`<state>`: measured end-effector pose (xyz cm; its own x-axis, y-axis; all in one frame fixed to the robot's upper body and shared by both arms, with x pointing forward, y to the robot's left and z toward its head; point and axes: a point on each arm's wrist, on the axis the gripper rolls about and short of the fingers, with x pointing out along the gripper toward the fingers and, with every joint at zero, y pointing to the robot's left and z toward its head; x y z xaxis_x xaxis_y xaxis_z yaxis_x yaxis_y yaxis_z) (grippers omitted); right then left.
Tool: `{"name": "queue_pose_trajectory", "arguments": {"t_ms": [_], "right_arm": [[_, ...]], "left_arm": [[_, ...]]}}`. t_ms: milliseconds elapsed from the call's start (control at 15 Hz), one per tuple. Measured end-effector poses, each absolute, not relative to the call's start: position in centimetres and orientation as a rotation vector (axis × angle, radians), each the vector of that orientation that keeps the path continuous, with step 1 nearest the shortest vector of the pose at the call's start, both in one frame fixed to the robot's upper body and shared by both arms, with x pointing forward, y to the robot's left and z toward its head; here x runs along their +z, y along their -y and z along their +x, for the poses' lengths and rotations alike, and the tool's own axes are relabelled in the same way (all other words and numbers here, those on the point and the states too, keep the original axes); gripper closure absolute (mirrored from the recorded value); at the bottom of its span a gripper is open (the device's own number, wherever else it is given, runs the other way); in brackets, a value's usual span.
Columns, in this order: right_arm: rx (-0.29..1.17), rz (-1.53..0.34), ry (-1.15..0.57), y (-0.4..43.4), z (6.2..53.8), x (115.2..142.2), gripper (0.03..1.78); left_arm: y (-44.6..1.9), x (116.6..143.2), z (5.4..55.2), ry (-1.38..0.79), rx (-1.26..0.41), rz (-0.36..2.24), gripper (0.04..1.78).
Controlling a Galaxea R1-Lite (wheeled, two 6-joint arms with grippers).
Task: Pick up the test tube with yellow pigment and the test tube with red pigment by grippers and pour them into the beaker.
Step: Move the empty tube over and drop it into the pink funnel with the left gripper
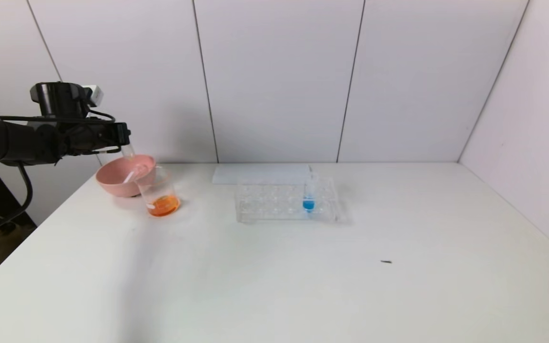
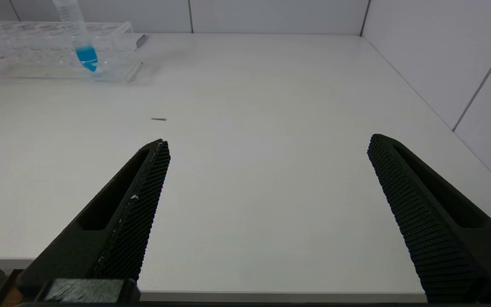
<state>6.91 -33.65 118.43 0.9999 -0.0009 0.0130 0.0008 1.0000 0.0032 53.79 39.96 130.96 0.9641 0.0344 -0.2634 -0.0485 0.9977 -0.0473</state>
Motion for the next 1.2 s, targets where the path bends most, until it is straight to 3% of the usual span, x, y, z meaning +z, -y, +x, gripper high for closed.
{"name": "queue_pose_trajectory", "arguments": {"t_ms": [600, 1200], "right_arm": [[-0.001, 0.003, 0.013, 33.7, 6.9, 118.4, 0.11], [-0.001, 0.003, 0.013, 33.7, 6.9, 118.4, 0.11]], "left_arm": [[-42.5, 127.0, 56.0, -0.332, 0.080, -0.068, 1.38], [-43.3, 125.8, 56.2, -0.359, 0.088, -0.072, 1.38]]}}
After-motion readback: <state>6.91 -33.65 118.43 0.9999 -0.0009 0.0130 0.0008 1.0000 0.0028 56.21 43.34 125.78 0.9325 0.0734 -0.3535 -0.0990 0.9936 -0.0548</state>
